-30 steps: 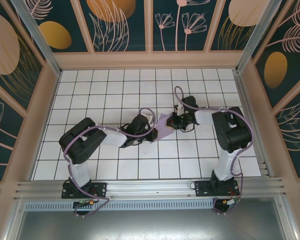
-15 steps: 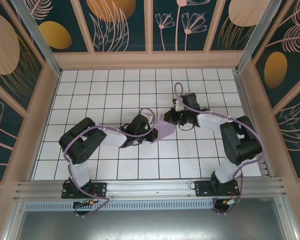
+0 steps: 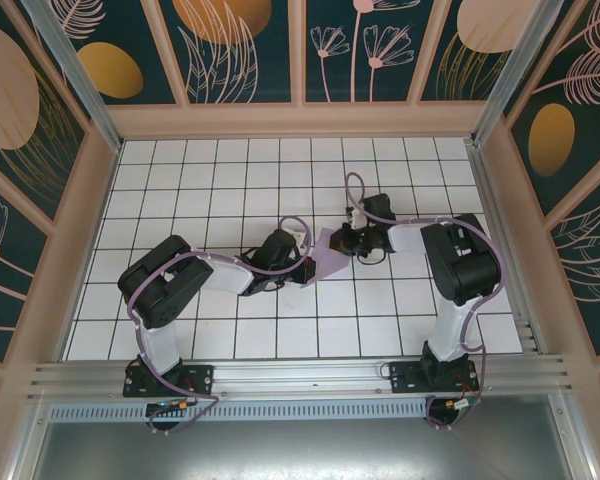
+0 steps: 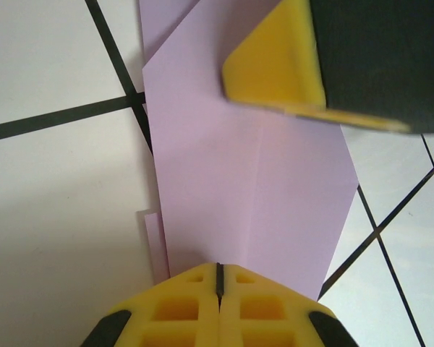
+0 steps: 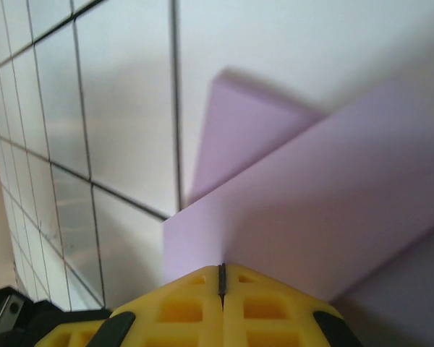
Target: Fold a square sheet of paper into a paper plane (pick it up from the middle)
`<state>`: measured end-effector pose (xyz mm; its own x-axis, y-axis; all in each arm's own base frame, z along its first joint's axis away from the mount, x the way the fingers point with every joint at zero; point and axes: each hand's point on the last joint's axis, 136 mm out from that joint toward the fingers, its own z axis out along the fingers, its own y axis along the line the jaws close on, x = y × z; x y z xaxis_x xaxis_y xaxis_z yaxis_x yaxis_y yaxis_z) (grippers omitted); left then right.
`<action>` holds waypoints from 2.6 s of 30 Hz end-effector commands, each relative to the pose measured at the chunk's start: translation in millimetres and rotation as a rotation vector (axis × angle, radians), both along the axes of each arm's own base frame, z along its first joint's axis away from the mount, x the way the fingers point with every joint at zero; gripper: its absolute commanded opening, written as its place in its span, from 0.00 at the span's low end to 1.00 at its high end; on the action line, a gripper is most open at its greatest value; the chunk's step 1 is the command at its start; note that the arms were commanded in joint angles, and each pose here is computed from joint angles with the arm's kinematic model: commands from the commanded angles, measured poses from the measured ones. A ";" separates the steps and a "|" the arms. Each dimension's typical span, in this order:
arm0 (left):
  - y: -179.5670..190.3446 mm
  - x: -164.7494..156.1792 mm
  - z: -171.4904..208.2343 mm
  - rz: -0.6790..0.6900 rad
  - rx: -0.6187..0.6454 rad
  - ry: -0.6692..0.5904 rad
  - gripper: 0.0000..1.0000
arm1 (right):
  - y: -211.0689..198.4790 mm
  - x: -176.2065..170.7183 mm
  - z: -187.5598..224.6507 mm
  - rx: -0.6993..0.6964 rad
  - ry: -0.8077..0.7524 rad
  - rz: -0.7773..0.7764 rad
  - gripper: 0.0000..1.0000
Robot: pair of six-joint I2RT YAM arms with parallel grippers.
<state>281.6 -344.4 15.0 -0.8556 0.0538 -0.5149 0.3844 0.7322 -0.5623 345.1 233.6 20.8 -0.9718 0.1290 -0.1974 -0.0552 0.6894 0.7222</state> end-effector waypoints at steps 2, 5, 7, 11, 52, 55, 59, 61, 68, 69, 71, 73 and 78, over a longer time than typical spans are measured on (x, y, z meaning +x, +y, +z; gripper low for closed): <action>30.3 -45.7 -52.5 -0.032 0.140 0.202 0.00 | -34.5 33.7 -4.8 -0.029 -0.050 -0.095 0.00; 31.0 -46.9 -53.2 -0.032 0.139 0.206 0.00 | -59.6 53.8 -3.4 -0.045 -0.066 -0.174 0.00; 30.5 -46.7 -52.4 -0.033 0.137 0.205 0.00 | -71.0 66.5 1.3 -0.046 -0.077 -0.207 0.00; 28.4 -45.4 -50.3 -0.034 0.133 0.201 0.00 | -76.0 82.6 29.5 -0.042 -0.139 -0.222 0.00; -3.7 -11.5 73.2 0.134 -0.210 0.087 0.16 | -16.3 -38.3 -46.5 -0.187 0.203 -0.083 0.00; -10.4 -20.6 69.1 0.121 -0.224 0.126 0.17 | -17.2 -40.0 -48.6 -0.194 0.212 -0.084 0.00; -18.0 -27.4 55.5 0.124 -0.221 0.187 0.17 | -18.2 -42.9 -51.6 -0.203 0.223 -0.082 0.00; -19.0 -28.5 43.2 0.135 -0.204 0.220 0.17 | -18.9 -43.5 -52.7 -0.204 0.226 -0.084 0.00; -12.8 -32.9 16.8 0.170 -0.149 0.281 0.18 | -21.0 -46.2 -55.7 -0.216 0.235 -0.085 0.00; -11.2 -33.5 14.5 0.174 -0.142 0.283 0.18 | -21.2 -46.3 -55.7 -0.216 0.235 -0.086 0.00; -8.9 -34.3 11.6 0.181 -0.135 0.287 0.18 | -21.6 -46.6 -56.1 -0.219 0.236 -0.085 0.00; -7.1 -35.5 8.8 0.187 -0.129 0.291 0.18 | -21.9 -47.3 -57.1 -0.221 0.239 -0.085 0.00; 0.3 -38.8 1.2 0.205 -0.111 0.303 0.18 | -23.1 -48.5 -59.2 -0.227 0.244 -0.084 0.00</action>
